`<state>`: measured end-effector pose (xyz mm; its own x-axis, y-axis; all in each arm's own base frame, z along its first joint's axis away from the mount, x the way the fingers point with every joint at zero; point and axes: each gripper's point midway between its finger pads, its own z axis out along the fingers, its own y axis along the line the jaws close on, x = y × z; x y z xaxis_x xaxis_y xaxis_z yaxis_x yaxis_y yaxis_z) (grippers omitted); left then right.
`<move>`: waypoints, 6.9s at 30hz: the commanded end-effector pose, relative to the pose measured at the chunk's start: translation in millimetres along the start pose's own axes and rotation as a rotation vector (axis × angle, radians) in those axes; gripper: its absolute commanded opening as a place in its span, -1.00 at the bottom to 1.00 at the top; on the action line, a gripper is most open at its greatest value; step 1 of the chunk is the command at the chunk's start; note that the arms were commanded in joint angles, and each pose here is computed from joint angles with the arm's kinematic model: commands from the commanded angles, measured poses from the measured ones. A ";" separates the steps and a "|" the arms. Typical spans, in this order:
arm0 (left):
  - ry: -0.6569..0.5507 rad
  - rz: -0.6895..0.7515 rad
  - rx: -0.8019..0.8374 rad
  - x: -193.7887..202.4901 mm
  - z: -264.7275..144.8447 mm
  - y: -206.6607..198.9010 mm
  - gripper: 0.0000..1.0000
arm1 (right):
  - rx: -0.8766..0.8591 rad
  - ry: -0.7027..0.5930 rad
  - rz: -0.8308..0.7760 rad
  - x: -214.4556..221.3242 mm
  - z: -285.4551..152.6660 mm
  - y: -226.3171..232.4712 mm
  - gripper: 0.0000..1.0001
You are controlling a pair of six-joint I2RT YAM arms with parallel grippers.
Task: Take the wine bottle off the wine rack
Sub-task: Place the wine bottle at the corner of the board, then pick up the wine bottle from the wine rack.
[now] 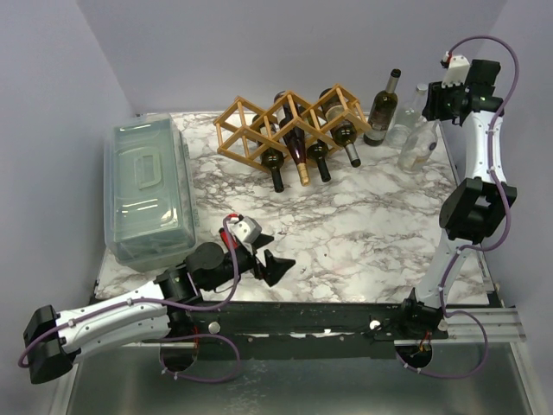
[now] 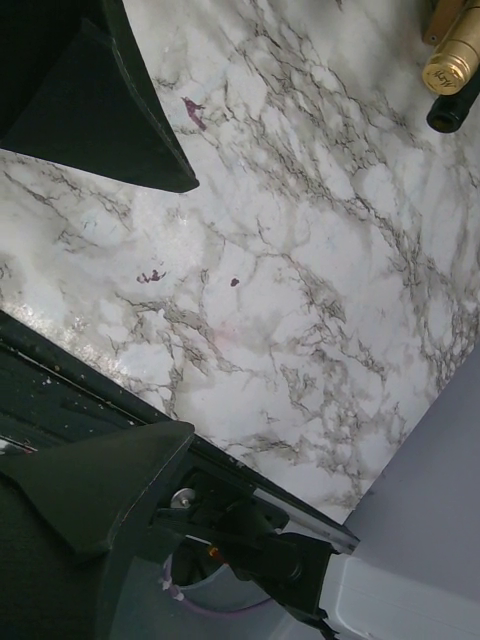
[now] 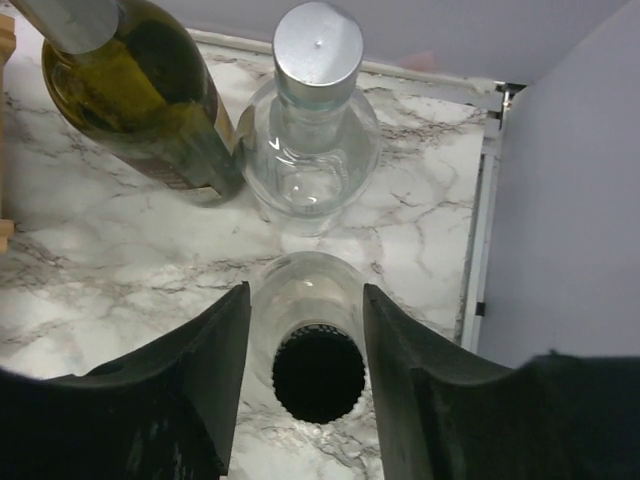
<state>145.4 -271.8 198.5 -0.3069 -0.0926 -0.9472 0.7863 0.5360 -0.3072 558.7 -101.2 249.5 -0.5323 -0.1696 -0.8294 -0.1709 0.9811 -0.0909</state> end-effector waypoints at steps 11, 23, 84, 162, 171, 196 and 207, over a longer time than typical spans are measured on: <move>-0.055 -0.099 0.007 -40.2 -7.9 -9.6 0.97 | -0.011 -0.153 -0.004 -53.8 -45.8 7.9 0.74; -0.148 -0.281 -0.027 -83.0 -22.4 0.7 0.97 | -0.215 -0.355 -0.009 -105.3 -148.0 71.0 0.81; 0.269 -0.343 -0.874 -30.5 100.2 179.5 0.72 | -0.749 -0.203 0.159 111.3 -196.0 237.0 0.90; 0.206 -0.544 -0.836 17.9 177.5 278.1 0.00 | -0.739 -0.178 0.152 116.1 -191.9 236.9 0.90; 0.208 -0.543 -0.833 17.8 177.5 277.9 -0.20 | -0.736 -0.181 0.148 115.1 -192.4 236.5 0.90; 0.195 -0.290 -0.818 -15.1 159.8 261.0 -1.00 | -0.740 -0.169 0.151 116.4 -190.4 236.7 0.90; 0.191 -0.286 -0.807 -13.5 147.9 246.6 -1.00 | -0.736 -0.171 0.148 116.0 -190.6 236.2 0.90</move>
<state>421.8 -250.8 79.9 -0.6565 -0.1914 -0.7297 0.0053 0.9661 -0.2581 296.7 92.8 231.6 -0.4776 0.0479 -0.8773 -0.6420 0.6627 0.3857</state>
